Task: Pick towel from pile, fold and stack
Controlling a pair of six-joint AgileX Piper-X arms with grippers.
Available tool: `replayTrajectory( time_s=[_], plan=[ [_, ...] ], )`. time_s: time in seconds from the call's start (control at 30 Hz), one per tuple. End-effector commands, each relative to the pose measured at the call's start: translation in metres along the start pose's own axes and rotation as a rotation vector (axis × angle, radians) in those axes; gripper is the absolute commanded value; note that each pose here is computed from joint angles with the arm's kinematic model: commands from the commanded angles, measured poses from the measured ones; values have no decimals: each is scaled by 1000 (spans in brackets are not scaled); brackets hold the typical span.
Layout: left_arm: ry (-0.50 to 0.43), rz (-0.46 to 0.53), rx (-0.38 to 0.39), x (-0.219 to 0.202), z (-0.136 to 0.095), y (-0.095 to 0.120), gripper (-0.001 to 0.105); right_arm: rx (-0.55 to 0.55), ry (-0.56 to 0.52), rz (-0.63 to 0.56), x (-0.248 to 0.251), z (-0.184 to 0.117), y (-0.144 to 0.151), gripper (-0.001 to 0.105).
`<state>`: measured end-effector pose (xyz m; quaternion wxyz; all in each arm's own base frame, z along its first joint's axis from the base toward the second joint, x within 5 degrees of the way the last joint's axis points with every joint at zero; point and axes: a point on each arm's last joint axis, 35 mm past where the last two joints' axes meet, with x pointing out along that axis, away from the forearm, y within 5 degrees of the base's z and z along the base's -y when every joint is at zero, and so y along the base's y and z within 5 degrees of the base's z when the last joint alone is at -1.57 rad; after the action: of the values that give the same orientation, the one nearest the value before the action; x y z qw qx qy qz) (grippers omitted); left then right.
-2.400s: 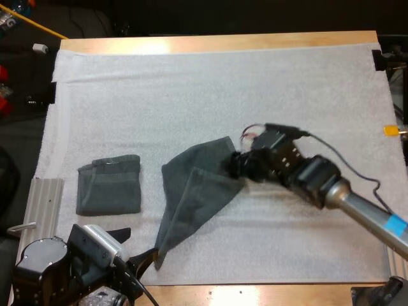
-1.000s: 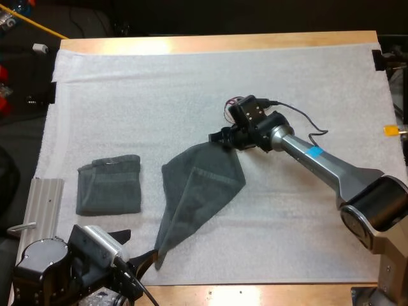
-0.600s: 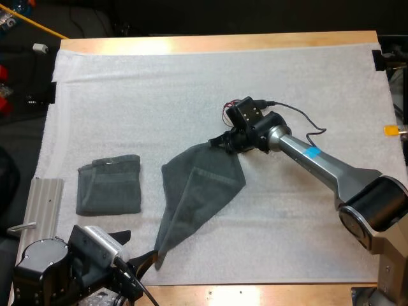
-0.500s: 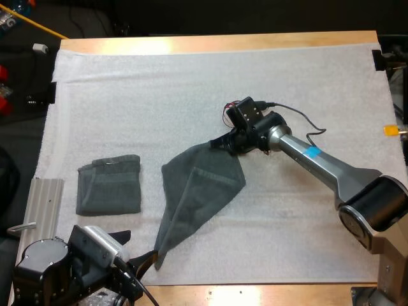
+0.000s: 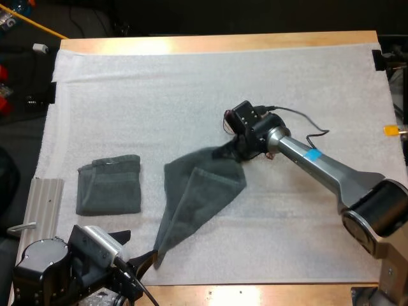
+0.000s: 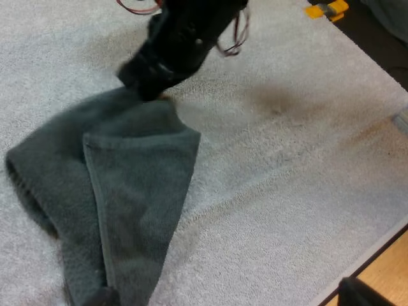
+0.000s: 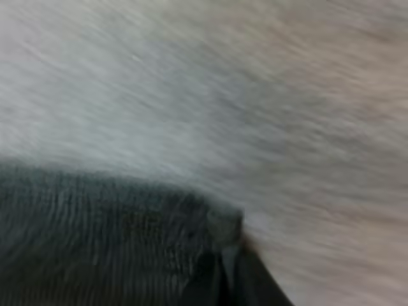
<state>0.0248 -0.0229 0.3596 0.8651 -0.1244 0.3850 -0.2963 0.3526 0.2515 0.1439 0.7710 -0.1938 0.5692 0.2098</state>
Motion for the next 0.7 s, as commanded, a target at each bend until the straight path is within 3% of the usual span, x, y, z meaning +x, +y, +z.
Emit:
replayTrajectory(
  time_s=[0.0,0.1,0.3,0.57,0.67],
  plan=[
    [-2,-9,2,0,1,-1,65,-74,50,-141,-15,-6,-7,0],
    [-8,-10,5,0,2,-1,65,-185,135,-283,-27,-15,-14,0],
    [-26,-13,20,0,4,-1,65,-293,257,-503,-47,-26,-24,0],
    [-73,-7,47,7,11,2,65,-344,326,-501,-56,-33,-25,0],
    [-75,49,41,22,22,10,65,-322,316,-462,-55,-33,-23,0]
  ],
)
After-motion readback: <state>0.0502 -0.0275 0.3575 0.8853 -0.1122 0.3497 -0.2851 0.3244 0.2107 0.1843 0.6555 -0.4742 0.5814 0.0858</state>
